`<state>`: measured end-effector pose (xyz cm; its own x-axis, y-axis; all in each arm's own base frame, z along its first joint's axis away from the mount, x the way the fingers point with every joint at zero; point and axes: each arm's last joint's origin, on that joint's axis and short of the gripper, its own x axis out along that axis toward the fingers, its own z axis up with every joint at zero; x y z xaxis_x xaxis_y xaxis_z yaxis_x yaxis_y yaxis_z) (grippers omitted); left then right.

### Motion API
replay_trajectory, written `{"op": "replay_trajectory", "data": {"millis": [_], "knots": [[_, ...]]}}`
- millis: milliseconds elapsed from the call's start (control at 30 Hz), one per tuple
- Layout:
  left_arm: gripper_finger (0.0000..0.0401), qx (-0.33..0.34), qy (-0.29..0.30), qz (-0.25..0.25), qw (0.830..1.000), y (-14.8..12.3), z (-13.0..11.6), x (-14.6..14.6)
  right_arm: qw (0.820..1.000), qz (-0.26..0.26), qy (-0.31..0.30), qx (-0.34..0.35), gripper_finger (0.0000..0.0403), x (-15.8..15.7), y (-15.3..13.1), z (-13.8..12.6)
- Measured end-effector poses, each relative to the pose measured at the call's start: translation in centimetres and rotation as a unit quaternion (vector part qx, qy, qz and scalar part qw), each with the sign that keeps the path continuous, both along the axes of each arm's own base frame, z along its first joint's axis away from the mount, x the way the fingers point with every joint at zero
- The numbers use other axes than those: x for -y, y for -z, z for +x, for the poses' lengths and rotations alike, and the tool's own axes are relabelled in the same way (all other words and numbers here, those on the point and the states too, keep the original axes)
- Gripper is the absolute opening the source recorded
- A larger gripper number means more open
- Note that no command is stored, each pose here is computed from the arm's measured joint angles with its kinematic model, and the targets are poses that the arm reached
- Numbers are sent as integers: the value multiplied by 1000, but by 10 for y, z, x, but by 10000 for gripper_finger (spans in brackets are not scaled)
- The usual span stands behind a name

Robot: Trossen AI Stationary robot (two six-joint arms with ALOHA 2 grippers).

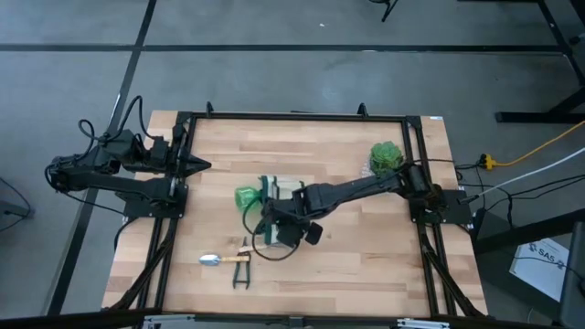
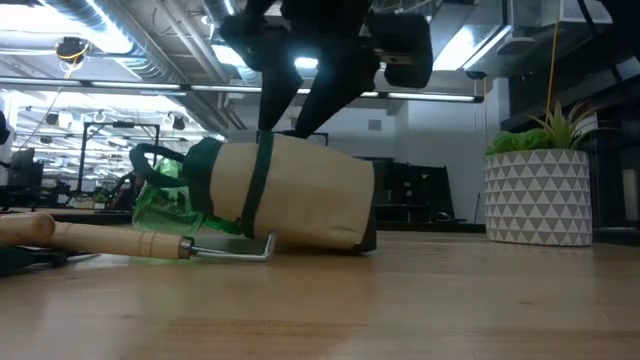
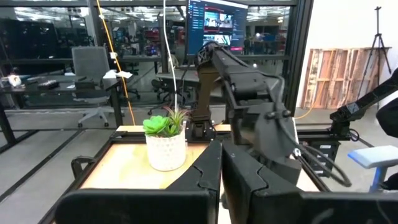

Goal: Pick & Place Garden tools in Gardening bag
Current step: Prepare the white gardening bag

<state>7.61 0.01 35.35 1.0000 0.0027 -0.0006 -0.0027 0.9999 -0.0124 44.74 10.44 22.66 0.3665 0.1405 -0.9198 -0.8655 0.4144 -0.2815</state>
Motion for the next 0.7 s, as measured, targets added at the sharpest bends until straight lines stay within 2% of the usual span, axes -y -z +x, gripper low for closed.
{"op": "replay_trajectory", "data": {"millis": [200,467,700], "knots": [[6,0,0,0,1000,0,0,0,1000,-2,-12,9,167,-3,-1,1],[6,0,0,0,1000,0,0,0,998,27,28,-58,167,10,14,-2],[6,0,0,0,1000,0,0,0,995,53,72,-52,167,10,-6,0]]}}
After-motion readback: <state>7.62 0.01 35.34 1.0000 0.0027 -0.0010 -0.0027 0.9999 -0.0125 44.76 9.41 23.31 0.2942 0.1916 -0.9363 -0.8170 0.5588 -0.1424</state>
